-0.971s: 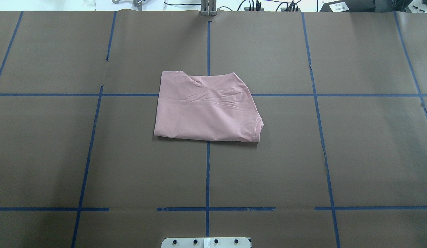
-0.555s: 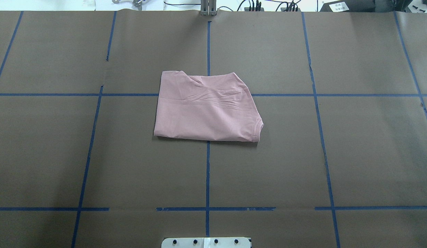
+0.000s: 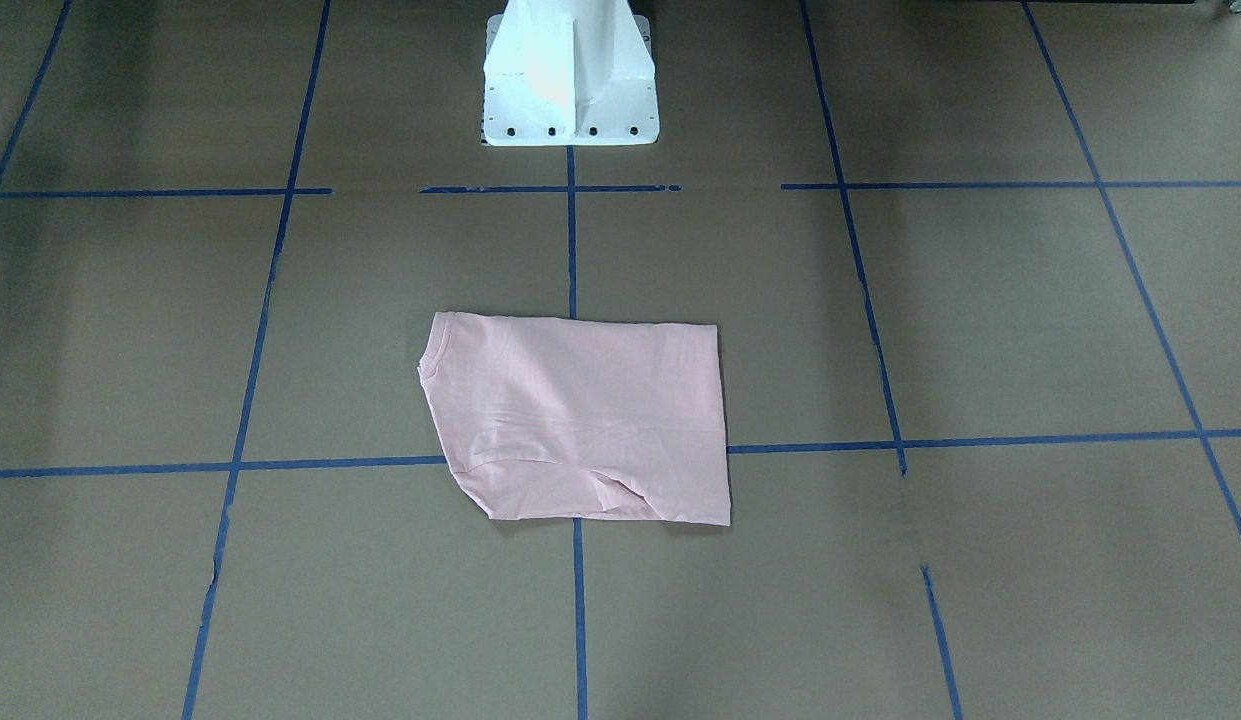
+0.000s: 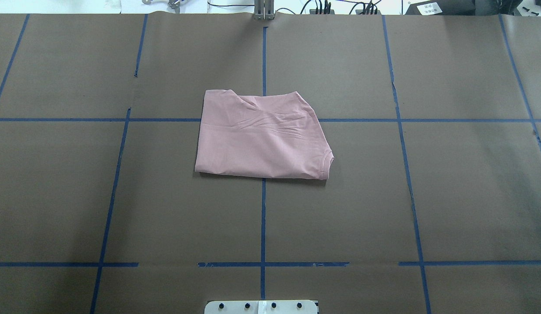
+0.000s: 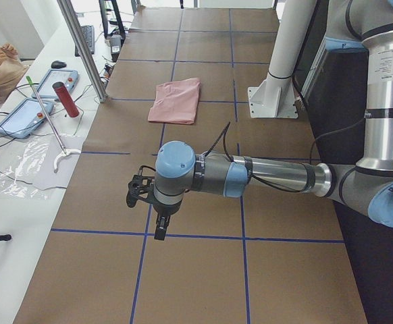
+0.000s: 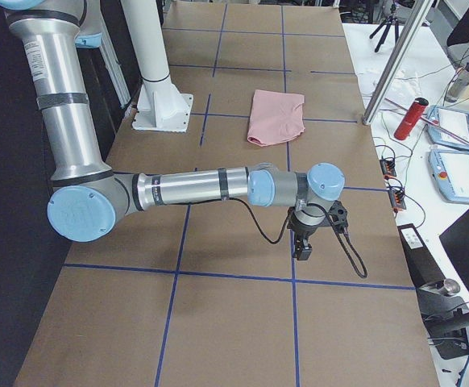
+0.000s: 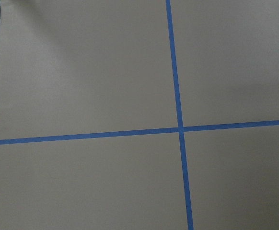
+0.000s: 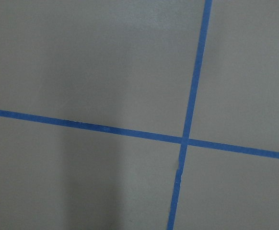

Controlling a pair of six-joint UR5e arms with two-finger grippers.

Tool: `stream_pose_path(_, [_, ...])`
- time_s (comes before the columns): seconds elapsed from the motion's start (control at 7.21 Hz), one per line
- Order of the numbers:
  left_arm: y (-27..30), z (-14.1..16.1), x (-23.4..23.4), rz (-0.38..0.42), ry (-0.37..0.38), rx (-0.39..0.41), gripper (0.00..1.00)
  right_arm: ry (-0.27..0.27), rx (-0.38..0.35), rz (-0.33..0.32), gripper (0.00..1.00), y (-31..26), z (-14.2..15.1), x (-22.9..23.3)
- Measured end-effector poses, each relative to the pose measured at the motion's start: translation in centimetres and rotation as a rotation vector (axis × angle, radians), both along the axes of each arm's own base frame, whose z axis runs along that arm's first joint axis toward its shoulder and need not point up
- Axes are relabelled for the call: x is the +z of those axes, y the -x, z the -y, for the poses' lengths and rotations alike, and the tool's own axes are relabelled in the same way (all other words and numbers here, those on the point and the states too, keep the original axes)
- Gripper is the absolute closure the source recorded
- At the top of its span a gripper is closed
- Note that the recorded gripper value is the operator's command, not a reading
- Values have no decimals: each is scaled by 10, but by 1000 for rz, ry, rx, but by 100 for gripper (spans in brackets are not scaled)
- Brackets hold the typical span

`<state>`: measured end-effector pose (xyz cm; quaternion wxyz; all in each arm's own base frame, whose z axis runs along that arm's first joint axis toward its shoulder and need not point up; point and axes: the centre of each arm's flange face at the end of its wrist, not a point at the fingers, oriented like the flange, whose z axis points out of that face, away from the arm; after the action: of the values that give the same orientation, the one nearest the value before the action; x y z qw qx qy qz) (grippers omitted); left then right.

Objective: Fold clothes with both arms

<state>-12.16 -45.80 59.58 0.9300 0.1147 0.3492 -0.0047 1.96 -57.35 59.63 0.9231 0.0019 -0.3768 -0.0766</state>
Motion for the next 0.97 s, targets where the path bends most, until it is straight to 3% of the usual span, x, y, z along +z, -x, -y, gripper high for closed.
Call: stream_pose_path(0.97, [-8, -2, -5, 1, -4, 10, 0, 1, 2, -6, 0, 3, 1, -3])
